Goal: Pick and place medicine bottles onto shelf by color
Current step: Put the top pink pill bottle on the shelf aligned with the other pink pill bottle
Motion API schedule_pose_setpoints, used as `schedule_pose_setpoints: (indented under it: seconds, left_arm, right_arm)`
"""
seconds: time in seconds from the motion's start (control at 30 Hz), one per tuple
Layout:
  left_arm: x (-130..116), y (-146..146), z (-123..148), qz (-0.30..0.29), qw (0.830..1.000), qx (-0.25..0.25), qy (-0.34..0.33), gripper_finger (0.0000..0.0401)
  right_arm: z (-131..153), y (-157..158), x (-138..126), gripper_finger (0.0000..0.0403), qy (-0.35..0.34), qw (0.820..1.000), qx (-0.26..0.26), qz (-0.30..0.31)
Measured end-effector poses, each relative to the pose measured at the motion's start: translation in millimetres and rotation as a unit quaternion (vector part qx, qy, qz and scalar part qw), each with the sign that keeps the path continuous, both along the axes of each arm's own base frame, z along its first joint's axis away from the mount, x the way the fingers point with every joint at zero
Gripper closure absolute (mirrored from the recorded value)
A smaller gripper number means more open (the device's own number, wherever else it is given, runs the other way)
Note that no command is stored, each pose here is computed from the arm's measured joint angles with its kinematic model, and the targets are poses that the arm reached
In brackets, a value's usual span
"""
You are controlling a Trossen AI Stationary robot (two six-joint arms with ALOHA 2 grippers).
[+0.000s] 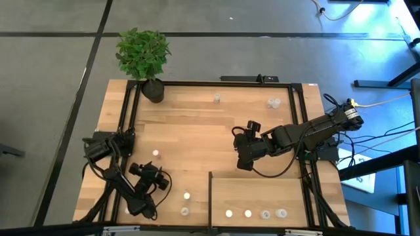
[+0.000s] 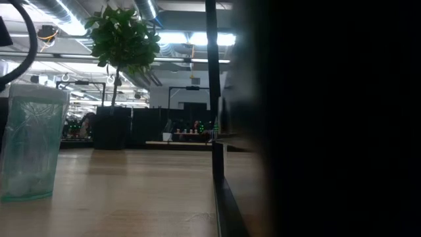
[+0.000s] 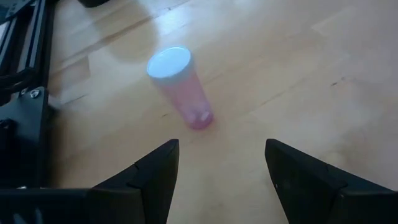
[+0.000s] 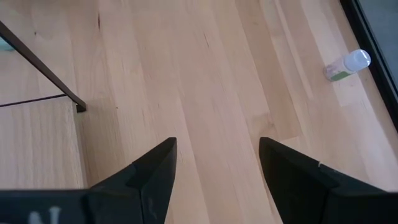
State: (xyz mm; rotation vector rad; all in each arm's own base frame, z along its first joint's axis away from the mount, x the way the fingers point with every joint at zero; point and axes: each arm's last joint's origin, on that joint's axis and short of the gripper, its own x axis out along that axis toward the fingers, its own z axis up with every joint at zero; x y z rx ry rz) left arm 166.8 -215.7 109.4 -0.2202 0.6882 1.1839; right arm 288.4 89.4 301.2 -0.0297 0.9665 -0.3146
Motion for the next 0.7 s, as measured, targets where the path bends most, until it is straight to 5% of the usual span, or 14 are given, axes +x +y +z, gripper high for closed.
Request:
schedule_pose_setpoints:
  seconds: [0.47, 0.7]
  left_arm:
    - [18, 22, -5, 0.092, 0.995, -0.022, 0.016, 0.0169]
    - [14, 31, -23, 0.065, 0.997, -0.031, -0.035, 0.0169]
  right_arm:
    - [0, 0, 0, 0.0174, -0.002, 1.000, 0.001, 0.000]
    - [0, 0, 0, 0.0174, -0.001, 1.000, 0.000, 0.001]
